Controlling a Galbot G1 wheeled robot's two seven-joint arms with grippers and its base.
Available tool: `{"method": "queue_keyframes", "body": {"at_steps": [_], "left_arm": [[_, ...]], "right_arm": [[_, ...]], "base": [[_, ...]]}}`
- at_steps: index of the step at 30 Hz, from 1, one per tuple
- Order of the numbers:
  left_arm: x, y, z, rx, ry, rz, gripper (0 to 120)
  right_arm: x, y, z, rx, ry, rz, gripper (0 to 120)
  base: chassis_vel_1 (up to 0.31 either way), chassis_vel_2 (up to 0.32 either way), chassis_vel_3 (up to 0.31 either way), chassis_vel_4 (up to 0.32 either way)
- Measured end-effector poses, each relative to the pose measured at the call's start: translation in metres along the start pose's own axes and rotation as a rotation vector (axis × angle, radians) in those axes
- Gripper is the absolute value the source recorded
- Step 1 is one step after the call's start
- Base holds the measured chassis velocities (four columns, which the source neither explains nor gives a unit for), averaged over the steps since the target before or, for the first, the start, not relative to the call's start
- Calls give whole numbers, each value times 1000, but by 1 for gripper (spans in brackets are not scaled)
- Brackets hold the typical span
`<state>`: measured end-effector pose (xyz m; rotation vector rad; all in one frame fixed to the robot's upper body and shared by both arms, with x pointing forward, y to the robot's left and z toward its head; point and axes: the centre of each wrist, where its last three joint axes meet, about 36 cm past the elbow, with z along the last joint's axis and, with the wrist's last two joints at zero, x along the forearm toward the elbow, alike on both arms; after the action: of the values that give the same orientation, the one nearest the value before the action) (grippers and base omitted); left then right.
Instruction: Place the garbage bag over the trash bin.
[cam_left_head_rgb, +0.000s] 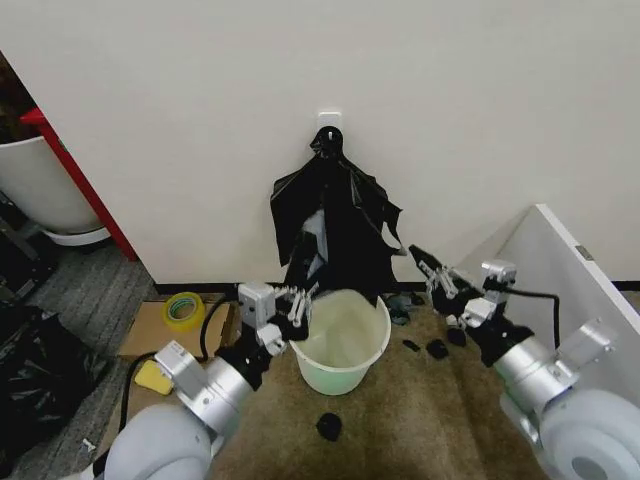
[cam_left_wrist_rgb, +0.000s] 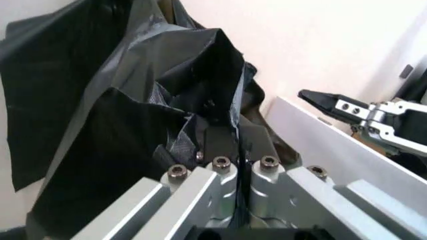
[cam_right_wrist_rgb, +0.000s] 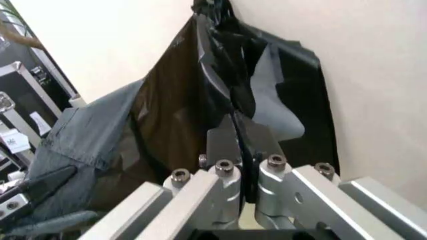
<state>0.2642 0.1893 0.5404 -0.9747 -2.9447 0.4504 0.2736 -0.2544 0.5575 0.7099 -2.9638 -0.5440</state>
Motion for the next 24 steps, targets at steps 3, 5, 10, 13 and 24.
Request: {"method": "queue_keyframes", "body": {"at_steps": [3, 5, 10, 13, 24], "left_arm": [[-2, -1, -1, -6, -12, 6, 0], [-3, 0, -2, -9, -16, 8, 0], [-4, 1, -3, -12, -19, 8, 0], [-5, 1, -1, -6, -20, 4, 0], [-10, 2, 3, 24, -31, -23, 0]], "right_arm": [[-5, 3, 1, -9, -12, -8, 0], [-7, 2, 2, -12, -11, -6, 0], [-14, -3, 4, -60, 3, 14, 15], [-15, -5, 4, -104, 29, 28, 24], [11, -3, 26, -97, 209, 161, 65]], "base": [[0, 0, 0, 0], [0, 0, 0, 0], [0, 0, 0, 0], [0, 0, 0, 0], [0, 0, 0, 0]]}}
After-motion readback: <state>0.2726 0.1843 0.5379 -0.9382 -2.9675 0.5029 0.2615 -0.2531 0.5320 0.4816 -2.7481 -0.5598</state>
